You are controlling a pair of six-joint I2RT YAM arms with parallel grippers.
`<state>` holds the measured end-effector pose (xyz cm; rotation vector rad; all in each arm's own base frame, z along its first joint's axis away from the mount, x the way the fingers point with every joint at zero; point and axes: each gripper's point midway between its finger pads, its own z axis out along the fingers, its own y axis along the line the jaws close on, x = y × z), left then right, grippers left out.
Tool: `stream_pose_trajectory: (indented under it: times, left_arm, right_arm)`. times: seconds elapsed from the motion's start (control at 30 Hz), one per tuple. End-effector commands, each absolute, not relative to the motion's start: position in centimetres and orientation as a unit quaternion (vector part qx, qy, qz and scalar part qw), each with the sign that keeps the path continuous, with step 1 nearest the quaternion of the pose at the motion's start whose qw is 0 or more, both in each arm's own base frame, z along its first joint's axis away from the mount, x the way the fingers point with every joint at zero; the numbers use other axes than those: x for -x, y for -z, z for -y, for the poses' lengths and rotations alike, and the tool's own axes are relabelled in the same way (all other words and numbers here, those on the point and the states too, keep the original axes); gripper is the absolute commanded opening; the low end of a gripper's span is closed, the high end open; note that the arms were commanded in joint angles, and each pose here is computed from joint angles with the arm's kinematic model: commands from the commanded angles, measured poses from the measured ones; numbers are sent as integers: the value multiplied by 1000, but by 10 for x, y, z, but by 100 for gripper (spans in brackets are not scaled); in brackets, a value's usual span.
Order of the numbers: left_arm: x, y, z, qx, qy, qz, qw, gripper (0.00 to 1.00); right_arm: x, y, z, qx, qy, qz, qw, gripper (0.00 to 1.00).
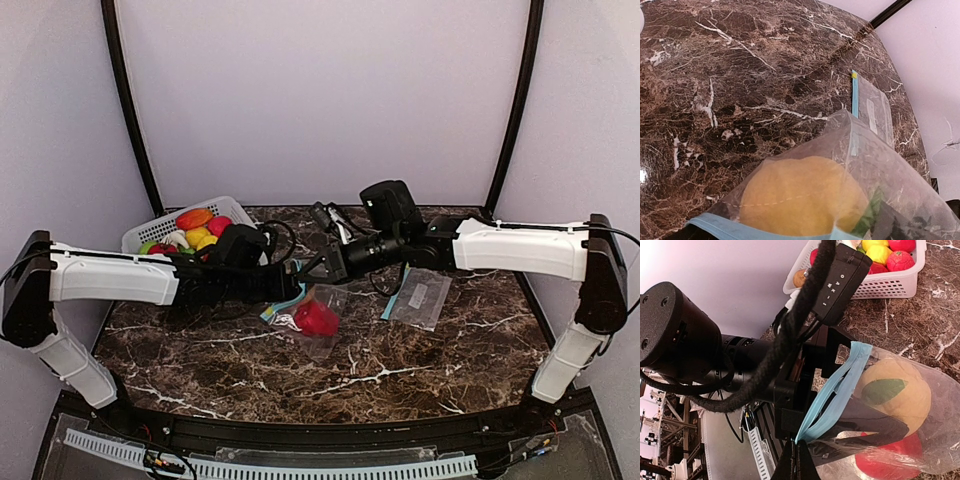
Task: Place the food in the zip-top bag and seal the zipper
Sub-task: Place the fake fruit in the zipper food storage bag.
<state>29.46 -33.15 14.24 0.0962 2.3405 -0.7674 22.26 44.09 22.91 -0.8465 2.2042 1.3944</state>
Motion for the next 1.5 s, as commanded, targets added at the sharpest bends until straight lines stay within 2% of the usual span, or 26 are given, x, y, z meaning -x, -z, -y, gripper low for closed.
stream_pose_trajectory:
  times: [0.0, 0.2, 0.4, 0.5, 0.7, 0.87, 1.03, 1.17, 1.47]
  left_arm:
    - [-277, -160, 343, -54, 348, -882, 312, 97]
    - [-272, -172, 345, -52, 380, -868, 317, 92]
    - [-275, -193, 357, -59, 415, -844, 334, 82]
    - [-271, -199, 365, -70, 434, -833, 337, 82]
    - [-276, -208, 371, -75, 447, -811, 369, 83]
    - [-279, -219, 368, -87, 439, -803, 394, 89]
    - [-268, -208, 348, -93, 404, -828, 378, 95]
    - [-244, -209, 340, -120, 413, -834, 345, 98]
    - [-218, -206, 322, -140, 407, -850, 305, 99]
  right_arm:
    - [-218, -229, -446, 310, -504, -781, 202, 0]
    - [-215, -230, -447, 314, -511, -776, 195, 0]
    - [-212, -235, -449, 311, -527, -768, 191, 0]
    - [-213, -236, -448, 308, -526, -769, 194, 0]
    - [-211, -236, -450, 306, -534, -765, 189, 0]
    - [-213, -238, -446, 294, -535, -767, 200, 0]
    - [-226, -236, -431, 259, -513, -787, 224, 0]
    - [-234, -228, -422, 242, -501, -799, 229, 0]
    - [-237, -220, -425, 237, -506, -801, 214, 0]
